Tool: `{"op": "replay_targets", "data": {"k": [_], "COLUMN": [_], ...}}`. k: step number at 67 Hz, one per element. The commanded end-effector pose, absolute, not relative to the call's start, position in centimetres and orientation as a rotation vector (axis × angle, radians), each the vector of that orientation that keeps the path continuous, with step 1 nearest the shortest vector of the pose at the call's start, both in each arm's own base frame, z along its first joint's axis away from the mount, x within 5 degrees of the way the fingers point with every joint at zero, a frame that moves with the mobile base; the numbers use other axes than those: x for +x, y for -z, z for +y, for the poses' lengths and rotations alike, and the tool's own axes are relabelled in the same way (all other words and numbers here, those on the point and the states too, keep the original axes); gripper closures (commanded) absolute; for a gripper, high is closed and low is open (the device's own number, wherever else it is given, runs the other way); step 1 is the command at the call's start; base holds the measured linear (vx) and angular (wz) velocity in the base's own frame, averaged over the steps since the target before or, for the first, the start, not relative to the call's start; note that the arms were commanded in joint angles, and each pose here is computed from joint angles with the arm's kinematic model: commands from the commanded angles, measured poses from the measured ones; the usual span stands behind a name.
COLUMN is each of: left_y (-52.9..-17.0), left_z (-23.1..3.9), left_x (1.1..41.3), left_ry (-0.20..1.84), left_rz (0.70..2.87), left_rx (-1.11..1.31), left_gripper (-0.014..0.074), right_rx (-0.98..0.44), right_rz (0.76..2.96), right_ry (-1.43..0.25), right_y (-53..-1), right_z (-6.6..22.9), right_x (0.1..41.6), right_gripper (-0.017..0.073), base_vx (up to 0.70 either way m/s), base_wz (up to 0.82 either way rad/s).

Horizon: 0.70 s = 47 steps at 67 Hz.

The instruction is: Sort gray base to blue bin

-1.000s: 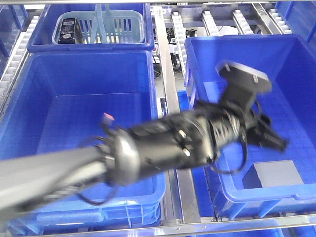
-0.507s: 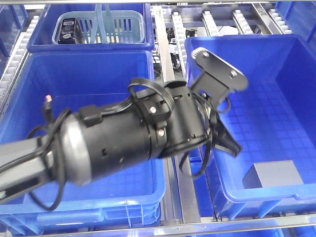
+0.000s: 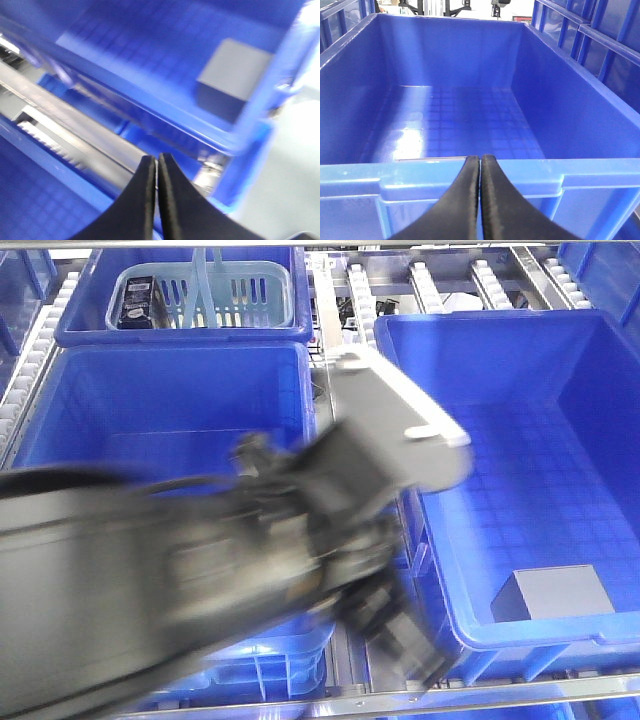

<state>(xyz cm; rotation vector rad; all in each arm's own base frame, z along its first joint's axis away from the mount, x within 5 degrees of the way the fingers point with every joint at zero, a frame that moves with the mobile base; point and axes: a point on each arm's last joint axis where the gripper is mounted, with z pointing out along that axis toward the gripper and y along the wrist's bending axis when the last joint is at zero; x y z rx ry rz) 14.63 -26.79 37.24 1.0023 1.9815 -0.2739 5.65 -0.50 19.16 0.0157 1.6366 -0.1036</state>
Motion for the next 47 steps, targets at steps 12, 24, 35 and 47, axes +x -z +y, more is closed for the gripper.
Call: {"op": "replay_targets", "data": {"k": [12, 24, 35, 47], "left_y": [-40.8, -39.4, -37.1, -34.4], "left_z": [-19.5, -15.0, -11.4, -8.7], "left_x": [10.5, 8.2, 6.3, 4.9], "left_ry": [0.540, 0.644, 0.748, 0.825], "left_rz": [1.790, 1.694, 1.619, 1.574], "left_rx": [0.909, 0.883, 0.857, 0.828], "left_gripper": [0.0600, 0.0600, 0.0600, 0.0600], "right_rx": [-0.002, -0.002, -0.002, -0.002], "right_rz": [1.560, 1.560, 1.560, 1.560], "right_ry": [0.112, 0.112, 0.112, 0.112], "right_y": [-19.5, -19.5, -19.5, -19.5], "right_z": [-0.4, -0.4, -0.4, -0.4], "right_x": [5.6, 5.6, 5.6, 5.6], "right_gripper": [0.0568, 0.0568, 0.0568, 0.0568], "base_vx": [0.00, 0.00, 0.00, 0.00], "base_wz": [0.00, 0.00, 0.00, 0.00]}}
